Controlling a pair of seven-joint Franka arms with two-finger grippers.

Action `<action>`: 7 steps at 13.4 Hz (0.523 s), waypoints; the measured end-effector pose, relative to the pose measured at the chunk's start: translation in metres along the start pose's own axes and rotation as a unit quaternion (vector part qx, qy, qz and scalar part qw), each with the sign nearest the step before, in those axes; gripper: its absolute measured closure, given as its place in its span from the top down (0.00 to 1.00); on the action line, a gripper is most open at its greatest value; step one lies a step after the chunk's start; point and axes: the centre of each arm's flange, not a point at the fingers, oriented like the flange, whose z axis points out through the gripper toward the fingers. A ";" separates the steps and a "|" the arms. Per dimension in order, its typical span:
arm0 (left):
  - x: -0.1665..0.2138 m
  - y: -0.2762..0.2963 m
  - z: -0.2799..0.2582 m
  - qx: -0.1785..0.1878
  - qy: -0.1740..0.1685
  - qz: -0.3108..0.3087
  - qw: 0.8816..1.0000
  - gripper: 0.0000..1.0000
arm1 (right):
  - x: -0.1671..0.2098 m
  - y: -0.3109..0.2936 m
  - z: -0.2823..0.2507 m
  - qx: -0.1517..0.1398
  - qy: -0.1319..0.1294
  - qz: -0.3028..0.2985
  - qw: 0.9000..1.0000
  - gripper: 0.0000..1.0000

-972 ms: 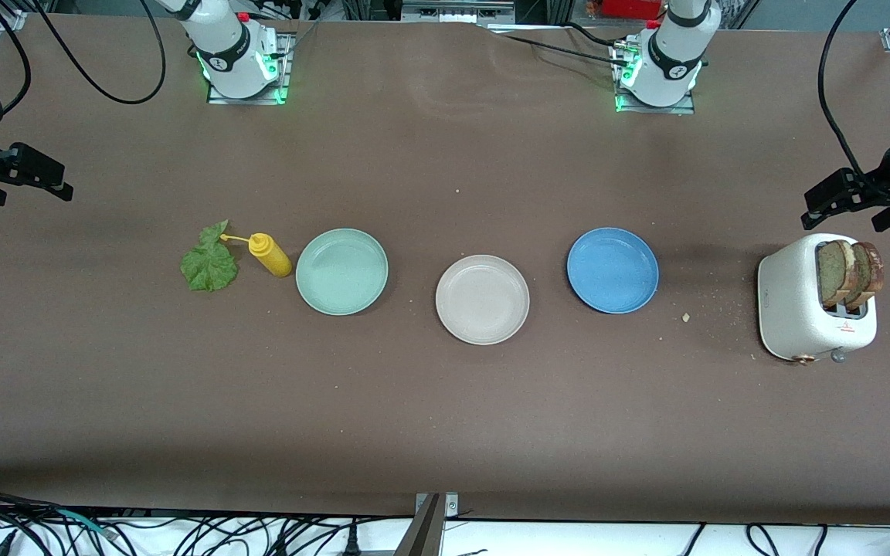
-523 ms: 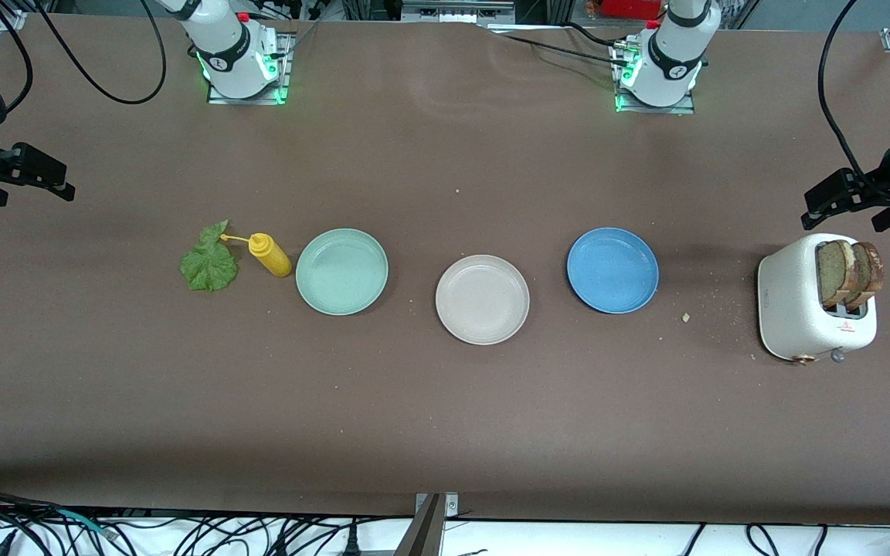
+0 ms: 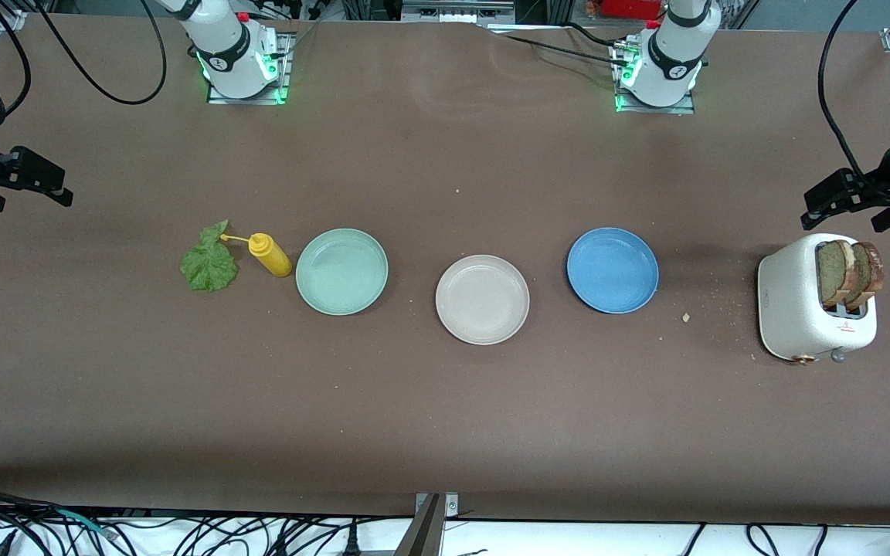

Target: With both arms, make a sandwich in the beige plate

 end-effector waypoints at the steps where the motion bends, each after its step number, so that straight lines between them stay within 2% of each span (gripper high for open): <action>1: 0.000 0.000 0.000 0.000 0.000 0.000 1.000 1.00 | 0.001 -0.003 -0.001 0.000 0.001 -0.003 1.000 1.00; 3: 0.000 0.000 0.001 0.000 -0.001 0.000 1.000 1.00 | 0.002 -0.007 0.000 0.000 0.001 -0.006 1.000 1.00; 7: 0.001 0.000 0.002 0.000 -0.001 0.001 1.000 1.00 | 0.015 -0.006 0.028 0.000 -0.019 -0.006 1.000 1.00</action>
